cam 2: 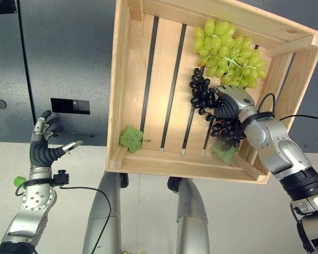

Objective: Pick up the fruits from the basket on one side to the basket on the other side

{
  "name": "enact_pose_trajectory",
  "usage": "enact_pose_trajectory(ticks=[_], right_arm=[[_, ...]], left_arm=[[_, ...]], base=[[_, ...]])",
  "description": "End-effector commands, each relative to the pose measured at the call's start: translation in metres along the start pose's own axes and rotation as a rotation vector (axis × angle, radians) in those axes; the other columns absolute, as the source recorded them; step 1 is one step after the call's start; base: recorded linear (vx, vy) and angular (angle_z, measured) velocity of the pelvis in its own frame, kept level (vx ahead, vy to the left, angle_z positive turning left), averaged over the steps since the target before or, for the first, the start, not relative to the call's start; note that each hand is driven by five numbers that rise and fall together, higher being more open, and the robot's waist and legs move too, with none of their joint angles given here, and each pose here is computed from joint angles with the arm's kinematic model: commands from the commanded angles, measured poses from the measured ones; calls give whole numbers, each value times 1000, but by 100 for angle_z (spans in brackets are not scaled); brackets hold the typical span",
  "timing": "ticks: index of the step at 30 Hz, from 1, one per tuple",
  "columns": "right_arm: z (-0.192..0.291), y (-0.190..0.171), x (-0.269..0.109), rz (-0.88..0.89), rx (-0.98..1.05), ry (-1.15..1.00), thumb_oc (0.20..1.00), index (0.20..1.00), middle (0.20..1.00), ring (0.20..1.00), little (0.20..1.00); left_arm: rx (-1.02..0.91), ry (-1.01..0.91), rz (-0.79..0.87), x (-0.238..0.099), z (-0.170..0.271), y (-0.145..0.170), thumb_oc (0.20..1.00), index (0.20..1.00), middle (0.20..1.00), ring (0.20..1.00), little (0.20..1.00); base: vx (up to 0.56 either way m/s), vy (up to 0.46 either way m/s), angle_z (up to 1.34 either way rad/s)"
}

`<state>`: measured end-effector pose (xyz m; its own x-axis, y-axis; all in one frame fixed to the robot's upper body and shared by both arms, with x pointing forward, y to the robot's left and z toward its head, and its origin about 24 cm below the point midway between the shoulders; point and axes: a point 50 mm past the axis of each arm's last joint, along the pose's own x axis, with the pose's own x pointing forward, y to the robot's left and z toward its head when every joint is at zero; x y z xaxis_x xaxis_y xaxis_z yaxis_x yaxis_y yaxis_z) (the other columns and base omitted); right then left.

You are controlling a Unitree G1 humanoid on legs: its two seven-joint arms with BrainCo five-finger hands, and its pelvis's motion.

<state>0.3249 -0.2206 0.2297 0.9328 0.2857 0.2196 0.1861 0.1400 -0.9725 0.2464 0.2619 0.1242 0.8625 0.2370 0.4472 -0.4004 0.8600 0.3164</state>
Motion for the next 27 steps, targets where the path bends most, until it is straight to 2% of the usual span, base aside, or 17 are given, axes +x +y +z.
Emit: enact_pose_trajectory(ticks=[1,7,9,10,12,13,14,15,18,21,24,25,27], right_arm=[[-11,8,-8,72,-11,40,200,200,200,200,200],[-4,9,-6,72,42,11,200,200,200,200,200],[2,17,-6,85,213,-18,200,200,200,200,200],[2,17,-6,85,213,-18,200,200,200,200,200],[18,32,-6,169,572,-116,200,200,200,200,200],[26,32,-7,211,676,-173,200,200,200,200,200],[25,31,-6,209,676,-175,200,200,200,200,200],[31,26,-7,252,814,-231,200,200,200,200,200],[36,19,-6,273,938,-288,200,200,200,200,200],[38,26,-10,321,1198,-323,200,200,200,200,200],[37,25,-10,308,1278,-334,200,200,200,200,200],[36,24,-9,275,1394,-349,200,200,200,200,200],[36,24,-10,275,1396,-349,200,200,200,200,200]], left_arm=[[13,78,-59,-12,-12,-5,1000,1000,1000,1000,1000],[8,73,-59,-11,-11,-4,1000,1000,1000,1000,1000],[3,69,-60,-9,-10,-5,1000,1000,1000,1000,1000],[3,69,-61,-9,-10,-5,1000,1000,1000,1000,1000],[-6,62,-89,-9,-9,-7,1000,1000,1000,1000,1000],[-3,53,-101,-8,-8,-6,1000,1000,1000,1000,1000],[-4,50,-100,-7,-7,-6,1000,1000,1000,1000,1000],[4,40,-125,-8,-6,-5,1000,1000,1000,1000,1000],[2,21,-135,-5,-4,-5,1000,1000,1000,1000,1000],[-8,0,-134,-4,-1,-5,1000,1000,1000,1000,1000],[-20,7,-131,-4,-2,-6,1000,1000,1000,1000,1000],[-30,21,-126,-5,-5,-7,1000,1000,1000,1000,1000],[-30,21,-127,-5,-5,-8,1000,1000,1000,1000,1000]], base=[[0,0,0],[0,0,0],[0,0,0],[0,0,0],[0,0,0],[0,0,0],[0,0,0],[0,0,0],[0,0,0],[0,0,0],[0,0,0],[0,0,0],[0,0,0]])
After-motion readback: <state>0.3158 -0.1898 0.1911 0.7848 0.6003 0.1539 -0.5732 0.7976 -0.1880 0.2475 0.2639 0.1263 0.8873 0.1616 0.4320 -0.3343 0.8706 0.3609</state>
